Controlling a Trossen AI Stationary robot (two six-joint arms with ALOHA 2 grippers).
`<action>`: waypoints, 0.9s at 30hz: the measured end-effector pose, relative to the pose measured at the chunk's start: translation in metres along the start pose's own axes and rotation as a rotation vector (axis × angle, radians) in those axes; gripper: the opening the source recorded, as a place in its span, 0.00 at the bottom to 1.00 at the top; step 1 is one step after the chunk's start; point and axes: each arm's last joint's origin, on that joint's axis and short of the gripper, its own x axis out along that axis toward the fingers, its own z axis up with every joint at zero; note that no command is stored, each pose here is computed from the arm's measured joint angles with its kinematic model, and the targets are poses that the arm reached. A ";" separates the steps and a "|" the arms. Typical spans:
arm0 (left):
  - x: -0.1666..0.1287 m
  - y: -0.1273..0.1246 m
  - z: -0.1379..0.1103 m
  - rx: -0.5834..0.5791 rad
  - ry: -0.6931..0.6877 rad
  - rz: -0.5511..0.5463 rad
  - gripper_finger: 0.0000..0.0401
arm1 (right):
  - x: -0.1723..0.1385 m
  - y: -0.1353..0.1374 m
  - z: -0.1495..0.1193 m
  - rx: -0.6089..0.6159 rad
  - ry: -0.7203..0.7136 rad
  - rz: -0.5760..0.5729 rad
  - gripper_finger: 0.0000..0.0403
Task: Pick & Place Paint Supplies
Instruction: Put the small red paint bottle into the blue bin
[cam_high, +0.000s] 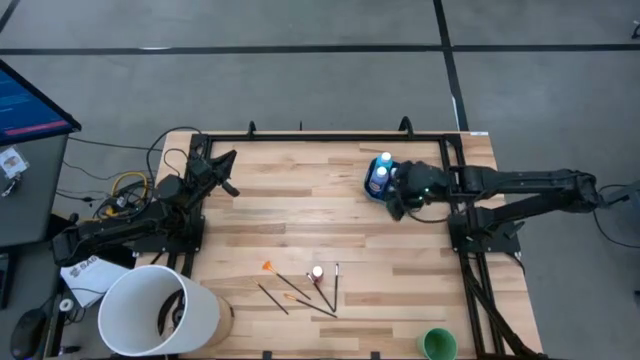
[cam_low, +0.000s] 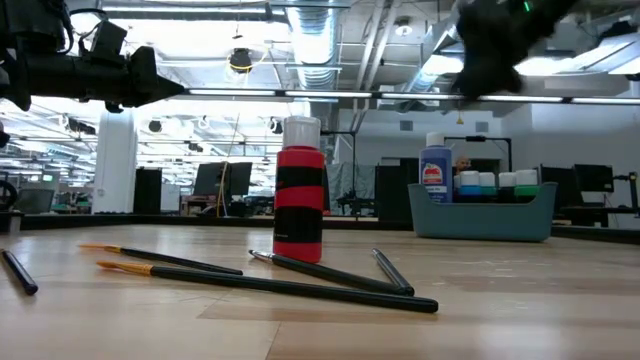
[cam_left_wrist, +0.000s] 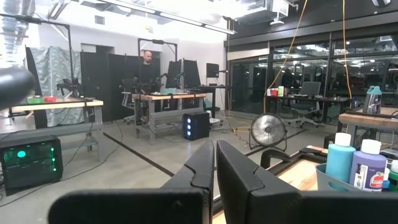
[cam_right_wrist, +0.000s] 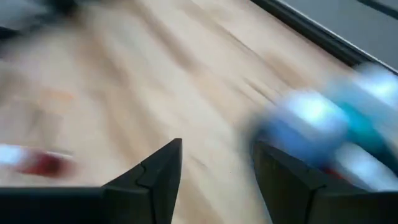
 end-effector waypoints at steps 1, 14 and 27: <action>0.000 0.000 0.000 0.000 0.000 0.000 0.02 | 0.001 0.009 0.005 -0.027 -0.046 0.080 0.47; 0.000 0.000 0.000 0.000 0.000 0.000 0.02 | 0.055 0.104 -0.003 -0.448 -0.164 0.377 0.63; 0.000 0.000 0.000 0.000 0.000 0.000 0.02 | 0.106 0.175 -0.002 -0.653 -0.075 0.556 0.70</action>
